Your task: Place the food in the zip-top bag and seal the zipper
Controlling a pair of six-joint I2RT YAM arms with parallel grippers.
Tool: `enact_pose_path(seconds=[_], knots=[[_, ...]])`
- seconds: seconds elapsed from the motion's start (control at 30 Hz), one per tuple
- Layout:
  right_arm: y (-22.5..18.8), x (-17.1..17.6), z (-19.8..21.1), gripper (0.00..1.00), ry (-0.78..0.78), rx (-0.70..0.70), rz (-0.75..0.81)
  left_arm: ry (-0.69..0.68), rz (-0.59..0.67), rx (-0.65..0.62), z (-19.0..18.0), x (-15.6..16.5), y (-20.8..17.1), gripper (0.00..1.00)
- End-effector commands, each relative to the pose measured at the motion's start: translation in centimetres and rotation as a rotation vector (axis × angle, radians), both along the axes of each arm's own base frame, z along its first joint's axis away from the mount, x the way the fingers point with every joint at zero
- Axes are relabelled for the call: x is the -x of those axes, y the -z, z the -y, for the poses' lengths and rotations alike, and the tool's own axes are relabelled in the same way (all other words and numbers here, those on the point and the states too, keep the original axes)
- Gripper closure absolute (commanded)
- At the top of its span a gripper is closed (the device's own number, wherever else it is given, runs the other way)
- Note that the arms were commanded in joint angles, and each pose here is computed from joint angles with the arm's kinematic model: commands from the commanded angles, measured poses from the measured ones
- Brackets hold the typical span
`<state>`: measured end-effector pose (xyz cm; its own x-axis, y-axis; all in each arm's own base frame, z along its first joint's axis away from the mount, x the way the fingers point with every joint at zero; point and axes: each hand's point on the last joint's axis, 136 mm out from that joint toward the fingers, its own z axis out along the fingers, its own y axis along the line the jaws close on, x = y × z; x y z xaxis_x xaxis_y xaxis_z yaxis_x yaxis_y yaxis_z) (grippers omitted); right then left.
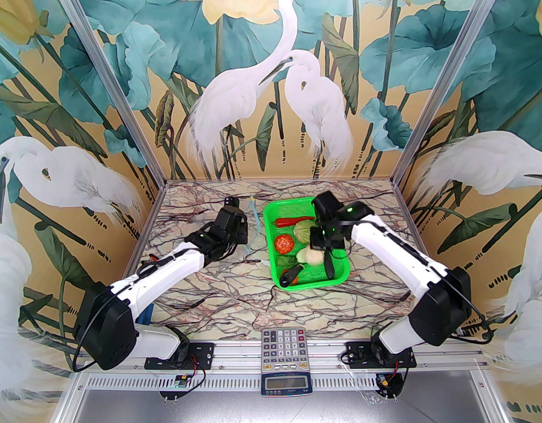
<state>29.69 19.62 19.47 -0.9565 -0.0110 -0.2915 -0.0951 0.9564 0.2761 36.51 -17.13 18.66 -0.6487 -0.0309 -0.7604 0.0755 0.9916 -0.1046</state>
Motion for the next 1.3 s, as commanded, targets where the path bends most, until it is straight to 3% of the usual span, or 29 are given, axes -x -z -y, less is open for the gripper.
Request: enact_pose_path(seconds=[0.0,0.43,1.27], knots=[[-3.5,-1.0,-2.4,1.0,-0.077,-0.127,0.078,0.037,0.001,0.014,0.7,-0.5,-1.1,1.0],[-9.9,-5.6,-9.7,1.0,-0.216,-0.372,0.21,0.083,0.006,0.072,2.5,-1.3,-2.7,1.0],[-5.3,-9.5,-15.8,1.0,-0.315,-0.412,0.114,0.093,0.019,0.29,4.4,-1.6,-5.6,1.0]])
